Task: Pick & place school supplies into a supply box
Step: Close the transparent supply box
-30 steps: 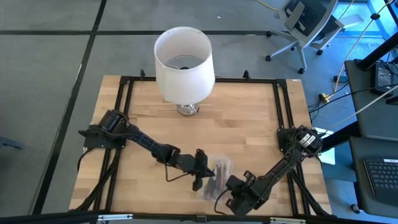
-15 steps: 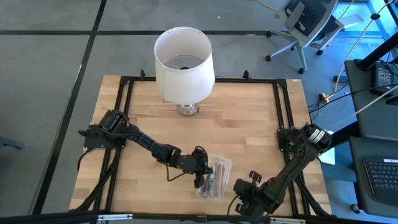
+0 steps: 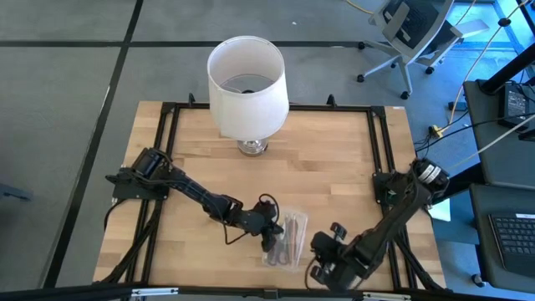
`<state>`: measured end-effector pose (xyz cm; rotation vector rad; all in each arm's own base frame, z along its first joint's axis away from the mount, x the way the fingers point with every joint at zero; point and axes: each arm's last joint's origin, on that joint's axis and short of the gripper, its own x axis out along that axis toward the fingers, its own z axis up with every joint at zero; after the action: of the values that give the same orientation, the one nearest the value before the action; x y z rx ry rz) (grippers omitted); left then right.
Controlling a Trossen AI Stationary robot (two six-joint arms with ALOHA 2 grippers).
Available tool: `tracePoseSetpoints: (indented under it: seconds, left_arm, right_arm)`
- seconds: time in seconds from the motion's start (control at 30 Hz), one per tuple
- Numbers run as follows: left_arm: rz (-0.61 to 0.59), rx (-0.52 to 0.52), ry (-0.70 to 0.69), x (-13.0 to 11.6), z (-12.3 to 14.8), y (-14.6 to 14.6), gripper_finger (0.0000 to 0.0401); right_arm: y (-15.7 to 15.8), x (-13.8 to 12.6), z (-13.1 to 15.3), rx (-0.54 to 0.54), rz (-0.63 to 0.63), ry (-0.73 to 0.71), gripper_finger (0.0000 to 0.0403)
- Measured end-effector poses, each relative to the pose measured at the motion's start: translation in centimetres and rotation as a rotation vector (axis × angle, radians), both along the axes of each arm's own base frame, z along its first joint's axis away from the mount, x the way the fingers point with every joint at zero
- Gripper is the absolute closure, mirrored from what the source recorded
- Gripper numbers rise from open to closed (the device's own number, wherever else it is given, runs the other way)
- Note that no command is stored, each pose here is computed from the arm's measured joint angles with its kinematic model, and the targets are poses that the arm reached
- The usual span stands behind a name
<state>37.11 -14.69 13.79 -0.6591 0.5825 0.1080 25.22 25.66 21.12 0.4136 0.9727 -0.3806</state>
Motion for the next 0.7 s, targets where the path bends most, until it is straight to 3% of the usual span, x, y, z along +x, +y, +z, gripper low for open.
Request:
tracePoseSetpoints:
  seconds: [0.7]
  left_arm:
    - [0.396, -0.073, -0.024, -3.4, -0.8, -4.3, 0.0399]
  right_arm:
    - [-3.0, 5.1, 0.8, -0.120, 0.213, -0.117, 0.0350]
